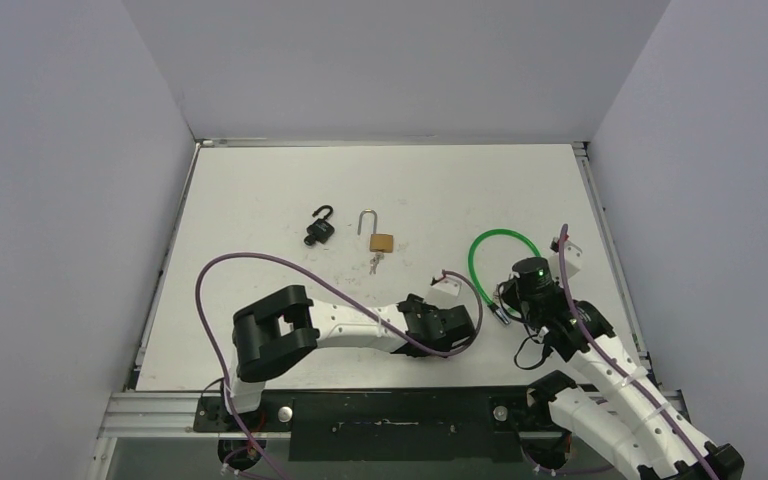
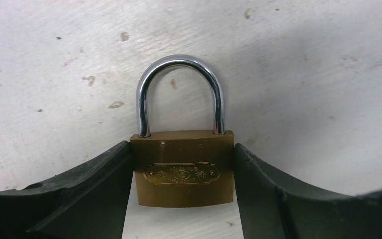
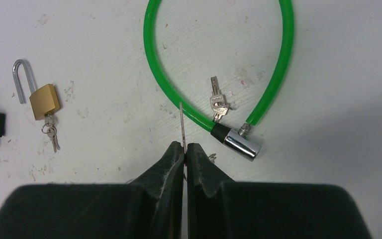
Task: Unlock with the key
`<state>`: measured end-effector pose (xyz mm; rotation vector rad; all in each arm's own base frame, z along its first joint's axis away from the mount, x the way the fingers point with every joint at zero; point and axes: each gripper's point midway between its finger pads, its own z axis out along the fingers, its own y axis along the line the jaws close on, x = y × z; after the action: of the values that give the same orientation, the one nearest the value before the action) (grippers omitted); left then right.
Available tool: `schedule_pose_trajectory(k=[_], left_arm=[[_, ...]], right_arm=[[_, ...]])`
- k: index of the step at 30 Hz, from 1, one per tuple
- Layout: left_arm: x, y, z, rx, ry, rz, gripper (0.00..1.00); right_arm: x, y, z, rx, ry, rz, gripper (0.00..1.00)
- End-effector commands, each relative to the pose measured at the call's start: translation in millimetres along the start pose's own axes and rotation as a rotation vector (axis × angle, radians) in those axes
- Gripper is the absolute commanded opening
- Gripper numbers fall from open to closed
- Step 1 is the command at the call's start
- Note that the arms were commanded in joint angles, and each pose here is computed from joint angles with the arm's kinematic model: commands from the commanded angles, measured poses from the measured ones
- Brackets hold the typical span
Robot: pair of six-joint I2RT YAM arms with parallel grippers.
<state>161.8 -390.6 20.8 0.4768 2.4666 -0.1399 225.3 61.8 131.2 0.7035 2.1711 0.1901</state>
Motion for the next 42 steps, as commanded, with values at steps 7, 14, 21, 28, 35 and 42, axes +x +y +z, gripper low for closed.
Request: schedule_pose_trajectory(k=[7, 14, 21, 28, 35, 42], left_arm=[[-2, 92, -4, -0.159, 0.042, -0.108, 0.47], [0, 155, -4, -0.221, 0.071, -0.306, 0.50], [14, 166, 3, -0.214, 0.130, -0.379, 0.71], [30, 164, 6, -0.228, 0.196, -0.410, 0.75], [50, 173, 15, -0.281, 0.278, -0.437, 0.53], [-20, 158, 6, -0.131, 0.138, -0.535, 0.39]], right_arm=[[-13, 28, -9, -0.133, -0.015, -0.006, 0.00], [-10, 50, -5, -0.216, 0.013, -0.052, 0.00], [-6, 65, 2, -0.267, 0.035, -0.085, 0.00], [-2, 70, 7, -0.286, 0.048, -0.087, 0.00], [3, 73, 11, -0.304, 0.059, -0.091, 0.00], [9, 104, -1, -0.488, 0.092, -0.168, 0.00]])
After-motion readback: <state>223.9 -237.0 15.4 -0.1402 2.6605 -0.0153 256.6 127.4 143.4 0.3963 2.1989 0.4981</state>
